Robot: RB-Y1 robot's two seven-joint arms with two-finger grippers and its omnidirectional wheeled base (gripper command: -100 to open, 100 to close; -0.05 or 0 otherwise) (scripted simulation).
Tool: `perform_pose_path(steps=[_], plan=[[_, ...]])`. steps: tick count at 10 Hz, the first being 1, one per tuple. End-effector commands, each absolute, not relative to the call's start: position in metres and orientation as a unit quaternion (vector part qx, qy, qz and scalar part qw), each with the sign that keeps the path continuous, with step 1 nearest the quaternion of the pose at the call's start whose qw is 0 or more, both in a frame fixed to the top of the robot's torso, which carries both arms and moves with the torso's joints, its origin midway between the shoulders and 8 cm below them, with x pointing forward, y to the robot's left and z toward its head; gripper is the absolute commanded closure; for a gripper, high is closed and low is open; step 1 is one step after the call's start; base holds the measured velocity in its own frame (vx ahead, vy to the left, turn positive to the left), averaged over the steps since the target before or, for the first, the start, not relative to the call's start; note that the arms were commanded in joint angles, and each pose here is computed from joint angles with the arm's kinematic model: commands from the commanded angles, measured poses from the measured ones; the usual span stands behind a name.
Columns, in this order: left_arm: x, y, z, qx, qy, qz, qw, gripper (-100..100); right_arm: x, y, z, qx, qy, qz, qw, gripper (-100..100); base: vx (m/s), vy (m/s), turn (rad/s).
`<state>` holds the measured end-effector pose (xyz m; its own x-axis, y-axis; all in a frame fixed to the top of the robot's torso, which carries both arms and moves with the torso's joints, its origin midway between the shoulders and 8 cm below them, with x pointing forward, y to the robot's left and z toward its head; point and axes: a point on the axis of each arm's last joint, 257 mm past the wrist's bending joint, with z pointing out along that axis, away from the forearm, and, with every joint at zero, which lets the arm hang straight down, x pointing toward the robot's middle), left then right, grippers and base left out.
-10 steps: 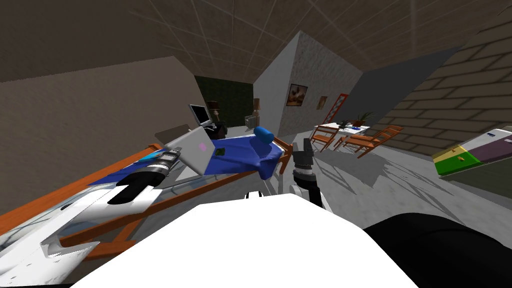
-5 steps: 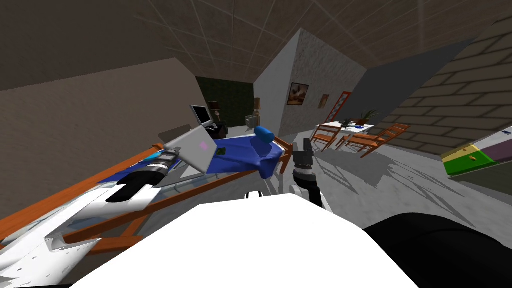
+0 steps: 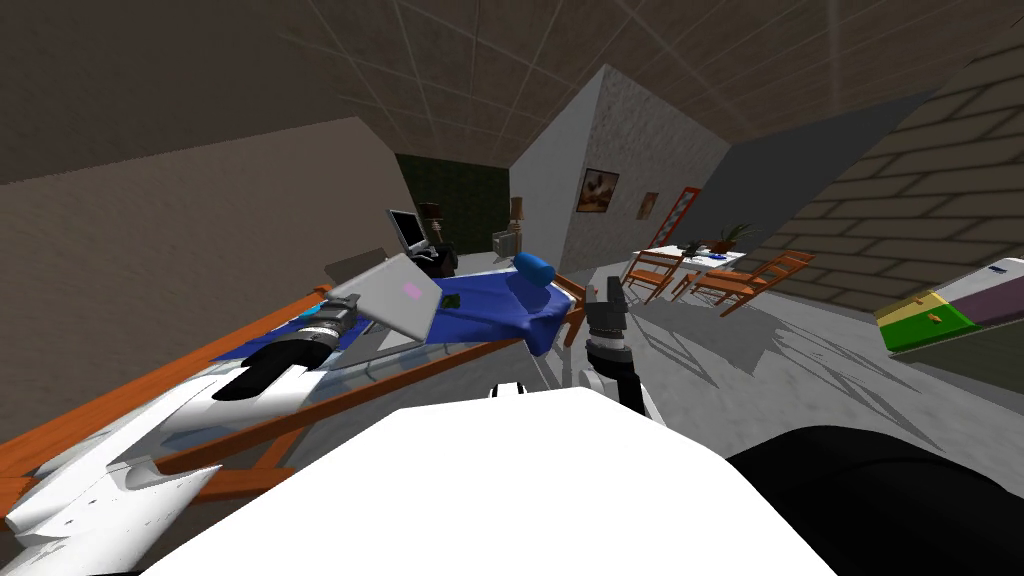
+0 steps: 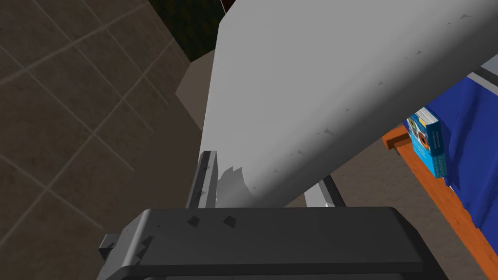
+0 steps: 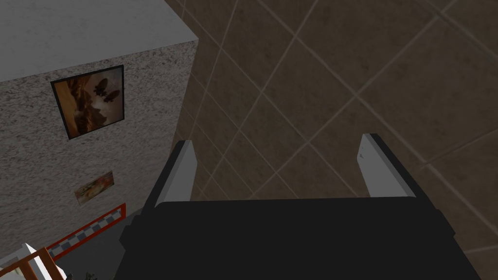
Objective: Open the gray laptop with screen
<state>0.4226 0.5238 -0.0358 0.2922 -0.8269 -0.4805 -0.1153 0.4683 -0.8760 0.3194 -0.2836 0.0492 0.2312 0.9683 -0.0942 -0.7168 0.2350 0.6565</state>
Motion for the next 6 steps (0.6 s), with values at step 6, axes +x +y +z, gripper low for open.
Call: perform_pose_path(steps=[6], plan=[[0.434, 0.527, -0.077, -0.529, 0.456, -0.366, 0.615, 100, 0.319, -0.284, 0.049, 0.249, 0.253, 0.566, 0.744, 0, -0.039, 0.102, 0.008]])
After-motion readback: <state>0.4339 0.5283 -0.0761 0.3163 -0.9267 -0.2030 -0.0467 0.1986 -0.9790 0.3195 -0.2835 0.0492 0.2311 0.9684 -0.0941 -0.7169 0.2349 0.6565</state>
